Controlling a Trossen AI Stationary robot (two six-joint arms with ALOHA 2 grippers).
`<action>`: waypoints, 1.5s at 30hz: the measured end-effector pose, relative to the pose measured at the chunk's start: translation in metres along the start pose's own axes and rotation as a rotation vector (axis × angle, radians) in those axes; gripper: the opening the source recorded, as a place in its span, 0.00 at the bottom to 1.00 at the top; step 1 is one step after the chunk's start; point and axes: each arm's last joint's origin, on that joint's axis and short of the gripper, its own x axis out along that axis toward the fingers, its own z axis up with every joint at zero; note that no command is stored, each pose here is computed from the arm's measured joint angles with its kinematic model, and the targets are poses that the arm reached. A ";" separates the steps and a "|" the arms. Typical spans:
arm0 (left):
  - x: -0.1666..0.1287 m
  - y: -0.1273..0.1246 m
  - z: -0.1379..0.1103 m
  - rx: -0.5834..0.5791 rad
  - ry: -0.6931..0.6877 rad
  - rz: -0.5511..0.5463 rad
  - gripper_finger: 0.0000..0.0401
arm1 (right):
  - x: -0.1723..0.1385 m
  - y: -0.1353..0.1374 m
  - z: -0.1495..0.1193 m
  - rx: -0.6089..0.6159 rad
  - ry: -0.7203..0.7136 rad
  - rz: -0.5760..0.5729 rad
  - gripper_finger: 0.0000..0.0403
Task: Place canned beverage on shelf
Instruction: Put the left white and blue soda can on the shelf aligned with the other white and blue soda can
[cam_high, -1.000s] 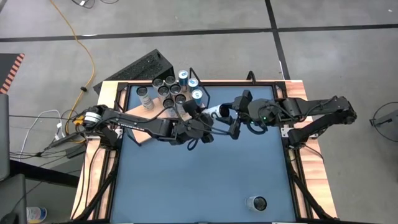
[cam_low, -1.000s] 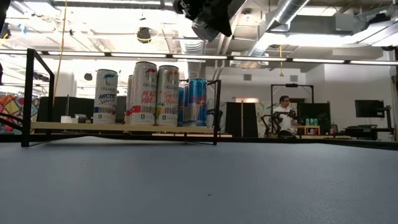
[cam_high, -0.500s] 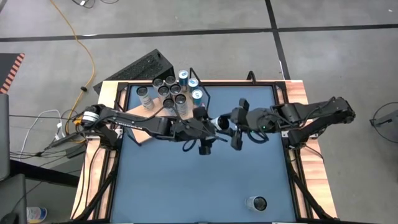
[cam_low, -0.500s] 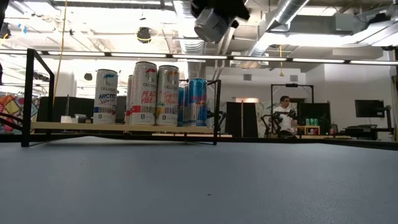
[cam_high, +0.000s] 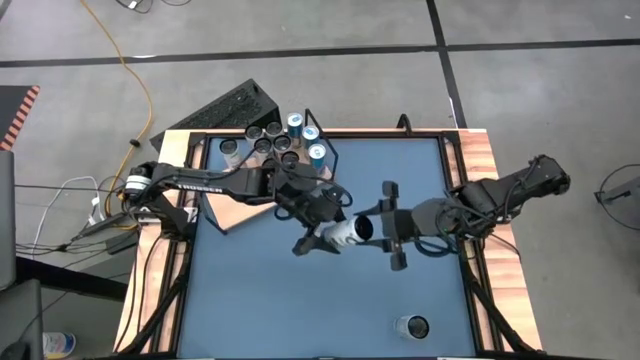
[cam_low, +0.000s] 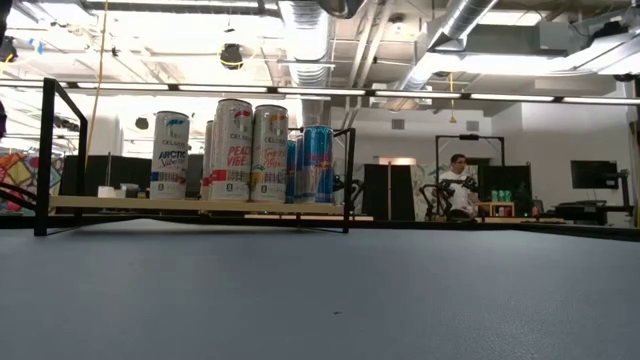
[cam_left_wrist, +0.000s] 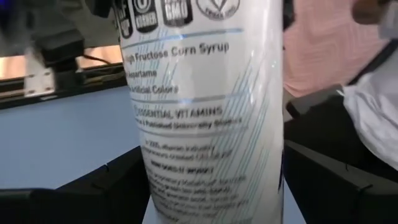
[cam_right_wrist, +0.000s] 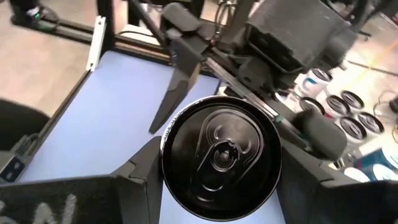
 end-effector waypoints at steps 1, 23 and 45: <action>0.000 -0.001 -0.001 0.008 0.007 -0.016 0.78 | -0.001 0.002 0.000 -0.014 -0.002 0.007 0.54; 0.004 -0.011 -0.006 0.008 0.033 -0.150 0.71 | -0.005 0.007 0.007 -0.084 -0.073 0.072 0.55; 0.005 -0.015 -0.001 0.012 -0.012 -0.225 0.66 | -0.004 0.006 0.014 -0.148 -0.161 0.120 0.55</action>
